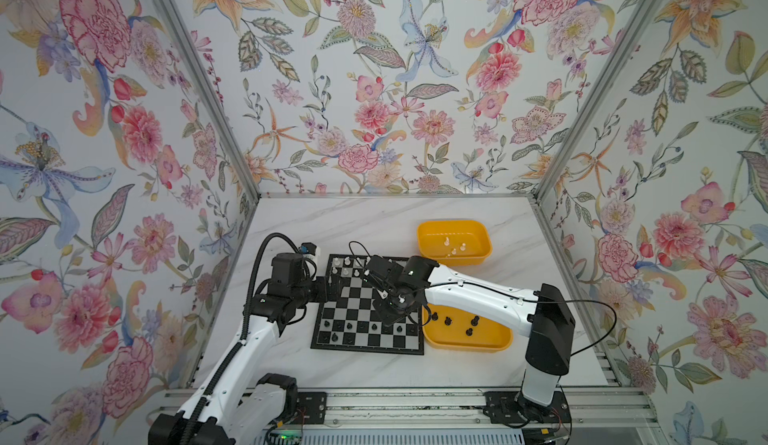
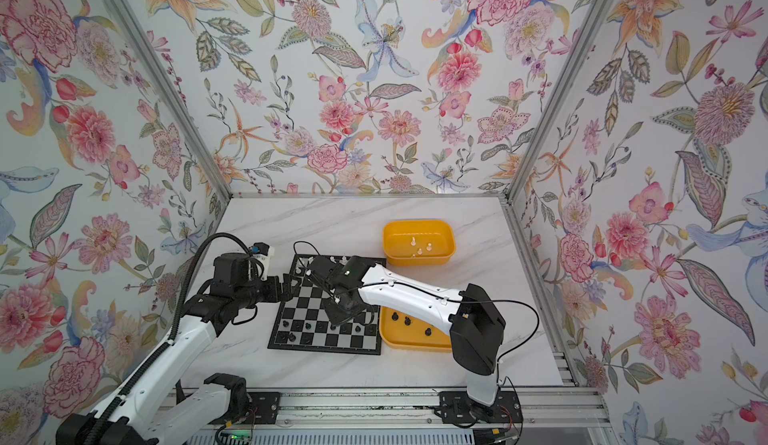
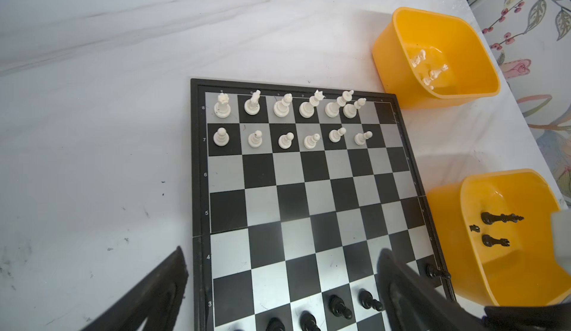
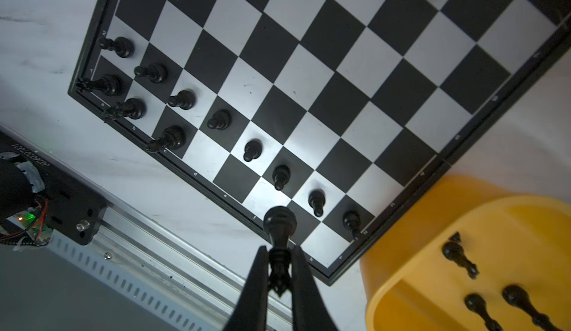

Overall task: Set up the chess pieces on the board
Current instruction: 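Carry the black piece over the board with the right gripper, then lower the black piece onto the nearest row and open the right gripper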

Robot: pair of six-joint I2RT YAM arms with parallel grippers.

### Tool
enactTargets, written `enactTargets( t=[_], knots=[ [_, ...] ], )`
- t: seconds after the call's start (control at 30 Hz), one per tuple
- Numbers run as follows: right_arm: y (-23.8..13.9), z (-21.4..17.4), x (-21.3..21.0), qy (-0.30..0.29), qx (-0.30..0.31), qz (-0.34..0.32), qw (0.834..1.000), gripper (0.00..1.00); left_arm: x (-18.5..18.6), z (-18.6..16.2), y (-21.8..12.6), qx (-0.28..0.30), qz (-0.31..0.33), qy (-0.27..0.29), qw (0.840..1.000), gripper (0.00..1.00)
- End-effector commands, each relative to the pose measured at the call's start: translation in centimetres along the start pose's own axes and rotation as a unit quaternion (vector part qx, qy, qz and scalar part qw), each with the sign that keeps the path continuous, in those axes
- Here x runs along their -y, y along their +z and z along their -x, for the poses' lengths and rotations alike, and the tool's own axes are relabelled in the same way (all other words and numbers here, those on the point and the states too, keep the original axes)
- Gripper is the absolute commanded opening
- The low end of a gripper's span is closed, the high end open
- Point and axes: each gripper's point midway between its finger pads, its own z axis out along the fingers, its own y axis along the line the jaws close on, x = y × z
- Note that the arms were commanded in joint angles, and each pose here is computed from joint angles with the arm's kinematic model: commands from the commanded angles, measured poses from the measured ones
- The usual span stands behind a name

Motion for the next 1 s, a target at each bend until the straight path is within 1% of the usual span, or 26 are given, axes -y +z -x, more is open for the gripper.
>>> enactTargets(
  t=[0.0,0.07,0.27,0.4,0.67,0.97],
  knots=[
    [0.6,0.0,-1.4,-0.023,-0.012,0.000,1.000,0.14,-0.5,0.0,-0.2,0.006,-0.002,-0.010,1.000,0.98],
    [1.2,0.2,-2.2,-0.035,-0.014,0.000,0.999,0.14,-1.2,0.3,-0.2,0.012,0.005,-0.017,1.000,0.98],
    [3.2,0.5,-3.9,-0.062,-0.027,0.000,0.998,0.14,-3.5,0.5,0.7,-0.002,0.022,-0.052,0.998,0.97],
    [4.1,0.6,-4.7,-0.071,-0.032,0.001,0.997,0.14,-4.5,1.0,0.6,0.007,0.031,-0.064,0.997,0.97],
    [5.2,0.6,-5.4,-0.076,-0.041,0.005,0.996,0.14,-5.6,1.4,0.2,0.015,0.039,-0.072,0.997,0.97],
    [5.8,-0.1,-6.5,-0.088,-0.054,0.016,0.995,0.14,-6.0,1.5,0.1,0.018,0.040,-0.076,0.996,0.97]
  ],
)
